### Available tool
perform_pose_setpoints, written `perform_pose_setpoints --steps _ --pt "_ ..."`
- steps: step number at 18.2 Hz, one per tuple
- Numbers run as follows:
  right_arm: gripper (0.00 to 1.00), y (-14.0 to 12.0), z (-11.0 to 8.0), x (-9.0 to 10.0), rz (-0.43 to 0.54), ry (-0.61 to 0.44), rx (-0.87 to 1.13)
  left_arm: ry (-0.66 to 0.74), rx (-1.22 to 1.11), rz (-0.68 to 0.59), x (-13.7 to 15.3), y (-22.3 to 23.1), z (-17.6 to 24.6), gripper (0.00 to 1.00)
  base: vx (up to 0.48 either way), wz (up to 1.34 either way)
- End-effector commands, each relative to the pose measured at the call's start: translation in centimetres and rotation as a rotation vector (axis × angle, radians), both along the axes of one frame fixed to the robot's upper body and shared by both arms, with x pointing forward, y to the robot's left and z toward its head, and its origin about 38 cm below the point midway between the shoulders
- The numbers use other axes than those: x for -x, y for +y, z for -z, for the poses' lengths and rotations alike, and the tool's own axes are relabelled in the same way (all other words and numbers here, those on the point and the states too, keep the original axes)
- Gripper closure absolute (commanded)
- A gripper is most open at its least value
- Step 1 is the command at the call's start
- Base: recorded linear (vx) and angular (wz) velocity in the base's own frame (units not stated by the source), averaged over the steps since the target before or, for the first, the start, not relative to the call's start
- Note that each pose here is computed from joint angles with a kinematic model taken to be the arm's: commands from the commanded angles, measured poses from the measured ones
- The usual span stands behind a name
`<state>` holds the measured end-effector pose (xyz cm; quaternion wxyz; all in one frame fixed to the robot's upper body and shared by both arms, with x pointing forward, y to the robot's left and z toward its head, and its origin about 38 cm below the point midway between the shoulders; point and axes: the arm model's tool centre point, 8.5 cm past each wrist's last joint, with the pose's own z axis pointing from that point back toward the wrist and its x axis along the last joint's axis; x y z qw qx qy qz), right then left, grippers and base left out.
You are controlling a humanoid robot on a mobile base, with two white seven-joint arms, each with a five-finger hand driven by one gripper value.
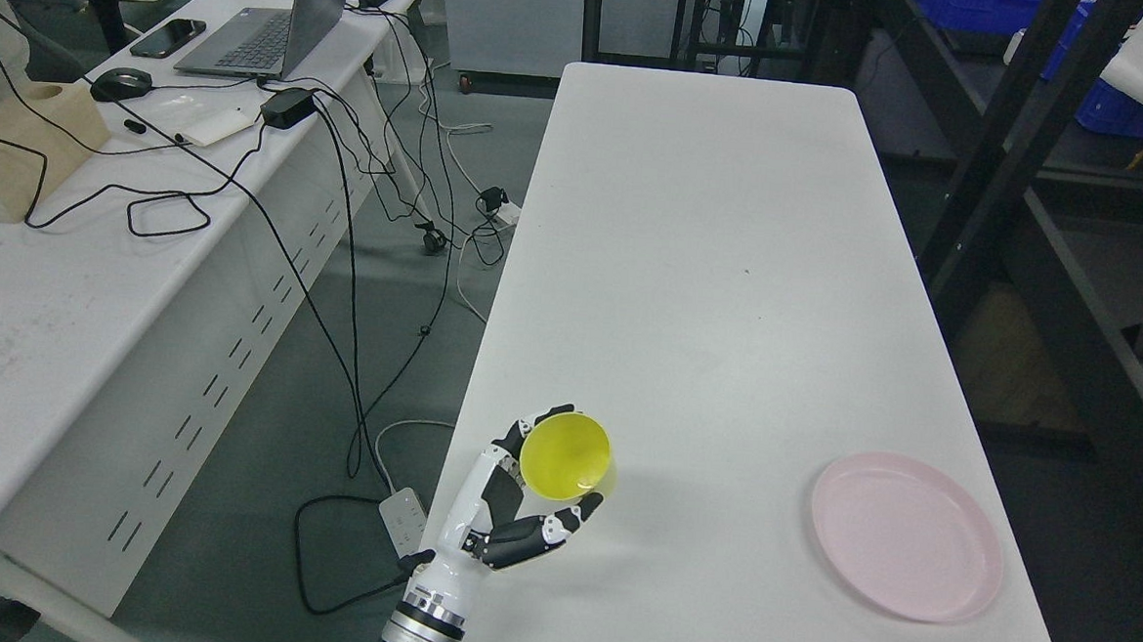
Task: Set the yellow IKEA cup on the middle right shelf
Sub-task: 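Lift the yellow cup off the table with the left hand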
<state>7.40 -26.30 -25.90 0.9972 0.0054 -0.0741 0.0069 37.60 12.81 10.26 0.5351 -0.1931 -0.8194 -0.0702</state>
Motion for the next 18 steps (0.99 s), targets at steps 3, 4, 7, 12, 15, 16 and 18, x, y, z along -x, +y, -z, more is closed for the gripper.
perform_pose_setpoints --steps 3,4,7,12,15,16,18 --pt "0.01 -2.79 -0.21 0.7 0.038 0.008 0.224 -0.015 -0.009 -0.019 0.01 1.17 -0.44 1.0 0.0 0.0" --pt "0.01 -2.79 -0.21 0.7 0.038 0.008 0.224 -0.016 -0.008 -0.02 0.0 1.22 -0.5 1.0 0.0 0.0" --pt "0.01 -2.79 -0.21 0.7 0.038 0.008 0.224 -0.017 -0.007 -0.026 -0.06 1.43 -0.53 1.0 0.0 0.0" --pt "0.01 -2.79 -0.21 0.7 0.038 0.008 0.224 -0.014 -0.008 -0.03 -0.05 1.54 -0.43 1.0 0.0 0.0" --pt "0.01 -2.79 -0.21 0.7 0.038 0.008 0.224 -0.014 -0.007 -0.033 -0.04 1.65 -0.44 1.0 0.0 0.0" --pt "0.01 -2.79 -0.21 0.7 0.038 0.008 0.224 -0.014 -0.007 -0.033 -0.04 1.65 -0.44 1.0 0.0 0.0" --pt "0.01 -2.79 -0.21 0.7 0.038 0.008 0.224 -0.014 -0.007 -0.033 -0.04 1.65 -0.44 1.0 0.0 0.0"
